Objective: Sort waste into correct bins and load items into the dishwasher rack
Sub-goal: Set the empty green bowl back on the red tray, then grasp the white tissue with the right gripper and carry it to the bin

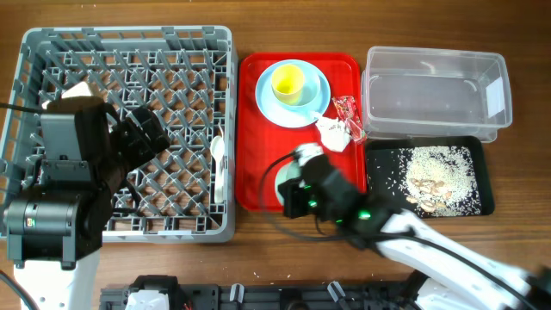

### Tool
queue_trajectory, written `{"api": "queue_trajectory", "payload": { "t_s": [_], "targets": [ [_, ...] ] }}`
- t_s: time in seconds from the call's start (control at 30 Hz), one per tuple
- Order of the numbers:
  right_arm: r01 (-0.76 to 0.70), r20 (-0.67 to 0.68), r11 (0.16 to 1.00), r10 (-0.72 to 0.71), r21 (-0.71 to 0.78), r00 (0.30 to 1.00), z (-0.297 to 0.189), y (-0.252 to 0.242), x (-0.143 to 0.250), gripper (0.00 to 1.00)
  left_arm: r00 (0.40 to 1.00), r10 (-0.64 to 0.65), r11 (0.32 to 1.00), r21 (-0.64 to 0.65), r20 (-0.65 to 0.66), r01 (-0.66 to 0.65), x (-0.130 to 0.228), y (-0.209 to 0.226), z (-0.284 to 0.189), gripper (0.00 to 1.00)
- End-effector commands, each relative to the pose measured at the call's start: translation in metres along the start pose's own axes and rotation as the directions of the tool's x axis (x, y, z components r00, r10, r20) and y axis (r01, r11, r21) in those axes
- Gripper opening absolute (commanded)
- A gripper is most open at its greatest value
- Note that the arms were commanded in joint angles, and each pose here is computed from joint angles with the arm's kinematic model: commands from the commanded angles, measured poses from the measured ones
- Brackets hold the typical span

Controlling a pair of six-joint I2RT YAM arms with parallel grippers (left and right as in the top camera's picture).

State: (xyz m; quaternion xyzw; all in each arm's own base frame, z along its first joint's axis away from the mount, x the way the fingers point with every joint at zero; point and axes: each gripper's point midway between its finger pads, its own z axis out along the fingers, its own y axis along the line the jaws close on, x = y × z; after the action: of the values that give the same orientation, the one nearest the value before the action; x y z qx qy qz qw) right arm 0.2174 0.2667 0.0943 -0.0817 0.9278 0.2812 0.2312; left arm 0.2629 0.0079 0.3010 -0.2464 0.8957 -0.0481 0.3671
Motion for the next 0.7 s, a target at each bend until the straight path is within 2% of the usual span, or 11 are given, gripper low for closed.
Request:
{"api": "queue_trajectory", "payload": {
  "t_s": [0.0,0.07,0.13,0.2,0.23,0.27,0.3,0.37,0.43,0.53,0.67],
  "targets": [
    [0.129,0.039,0.968,-0.14,0.217,0.989,0.032,-0.026,-0.011,0.04,1.0,-0.004,1.0,-0.006,0.016,0.004,-0.003,0.002,-0.003,1.0],
    [0.174,0.003,0.961,-0.179,0.216,0.984,0.042,-0.028,-0.006,0.04,1.0,-0.004,1.0,-0.006,0.016,0.004,-0.003,0.002,-0.003,1.0],
    [0.247,-0.032,0.959,-0.245,0.141,0.969,0.04,-0.011,-0.005,0.18,1.0,-0.004,1.0,-0.006,0.016,0.004,-0.003,0.002,-0.003,1.0],
    [0.256,-0.015,0.959,-0.256,0.118,0.966,0.024,0.006,-0.025,0.25,1.0,-0.004,1.0,-0.006,0.016,0.004,-0.003,0.002,-0.003,1.0],
    [0.273,-0.002,0.955,-0.274,0.116,0.962,0.013,0.014,-0.041,0.36,1.0,-0.004,1.0,-0.006,0.016,0.004,-0.003,0.002,-0.003,1.0],
    [0.287,0.011,0.949,-0.29,0.128,0.957,-0.006,0.023,-0.067,0.64,1.0,-0.004,1.0,-0.006,0.016,0.004,-0.003,0.002,-0.003,1.0],
    [0.279,0.01,0.948,-0.283,0.151,0.959,-0.017,0.022,-0.081,0.65,1.0,-0.004,1.0,-0.005,0.016,0.004,-0.003,0.002,-0.003,1.0],
    [0.223,0.018,0.954,-0.231,0.202,0.973,-0.038,0.007,-0.107,0.58,1.0,-0.004,1.0,-0.006,0.016,0.004,-0.003,0.002,-0.003,1.0],
    [0.159,0.029,0.947,-0.173,0.279,0.984,-0.05,-0.034,-0.127,0.54,1.0,-0.004,1.0,-0.006,0.016,0.004,-0.003,0.002,-0.003,1.0],
    [0.093,-0.039,0.915,-0.085,0.392,0.996,-0.051,-0.106,-0.131,0.57,1.0,-0.004,1.0,-0.005,0.016,0.004,-0.003,0.002,-0.003,1.0],
    [0.08,-0.114,0.903,-0.034,0.422,0.993,-0.025,-0.128,-0.118,0.59,1.0,-0.004,1.0,-0.005,0.016,0.004,-0.003,0.002,-0.003,1.0]
  ]
}}
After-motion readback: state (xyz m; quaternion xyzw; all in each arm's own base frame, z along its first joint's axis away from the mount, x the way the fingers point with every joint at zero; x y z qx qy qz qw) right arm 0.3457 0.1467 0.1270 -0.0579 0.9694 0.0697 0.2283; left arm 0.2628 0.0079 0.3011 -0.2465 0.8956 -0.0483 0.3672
